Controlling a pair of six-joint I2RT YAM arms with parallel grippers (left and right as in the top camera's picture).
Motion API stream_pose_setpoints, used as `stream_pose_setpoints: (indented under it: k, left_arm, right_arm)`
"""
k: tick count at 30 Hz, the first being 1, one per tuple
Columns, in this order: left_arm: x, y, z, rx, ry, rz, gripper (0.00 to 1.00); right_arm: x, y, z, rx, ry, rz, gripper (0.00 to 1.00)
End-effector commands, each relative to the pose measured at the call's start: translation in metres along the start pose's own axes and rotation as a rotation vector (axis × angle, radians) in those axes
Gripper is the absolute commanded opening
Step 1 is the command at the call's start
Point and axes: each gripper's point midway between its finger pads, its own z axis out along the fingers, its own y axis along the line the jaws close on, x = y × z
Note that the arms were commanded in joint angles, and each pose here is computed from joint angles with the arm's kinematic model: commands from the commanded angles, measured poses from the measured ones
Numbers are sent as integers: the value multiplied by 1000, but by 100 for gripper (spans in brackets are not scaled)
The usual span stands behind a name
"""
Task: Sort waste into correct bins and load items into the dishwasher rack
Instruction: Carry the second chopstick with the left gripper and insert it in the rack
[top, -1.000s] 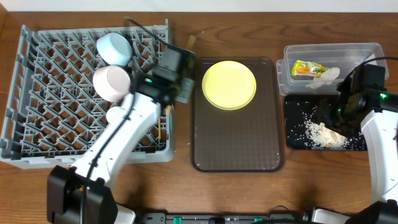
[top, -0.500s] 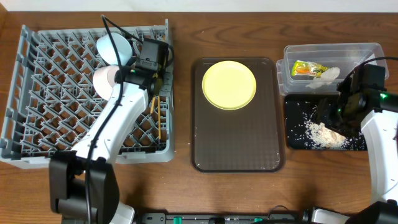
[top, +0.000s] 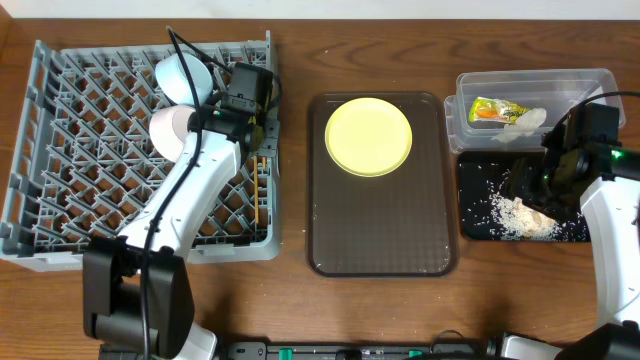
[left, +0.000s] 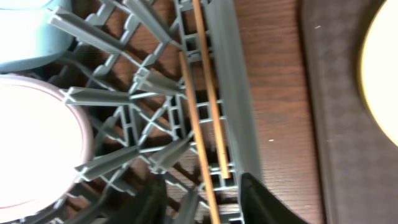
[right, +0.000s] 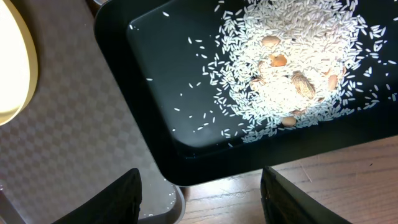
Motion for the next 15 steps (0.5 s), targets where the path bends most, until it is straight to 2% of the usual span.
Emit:
stream_pose_setpoints:
  k: [1, 3, 5, 7, 15]
  left_arm:
    - [-20, -23, -32, 101, -86, 9, 45]
    - [-27, -38, -41, 154, -108, 27, 46]
    - [-33, -58, -49, 215, -128, 53, 54]
    - [-40, -76, -55, 242, -168, 83, 57]
    - [-70, -156, -66, 332, -369, 248, 62]
  right_arm:
    - [-3, 0, -6, -9, -24, -5, 59]
    - [-3, 0, -6, -9, -25, -5, 59]
    - [-3, 0, -6, -9, -25, -5, 59]
    - [-3, 0, -6, -9, -25, -5, 59]
    - [-2, 0, -6, -8, -20, -4, 60]
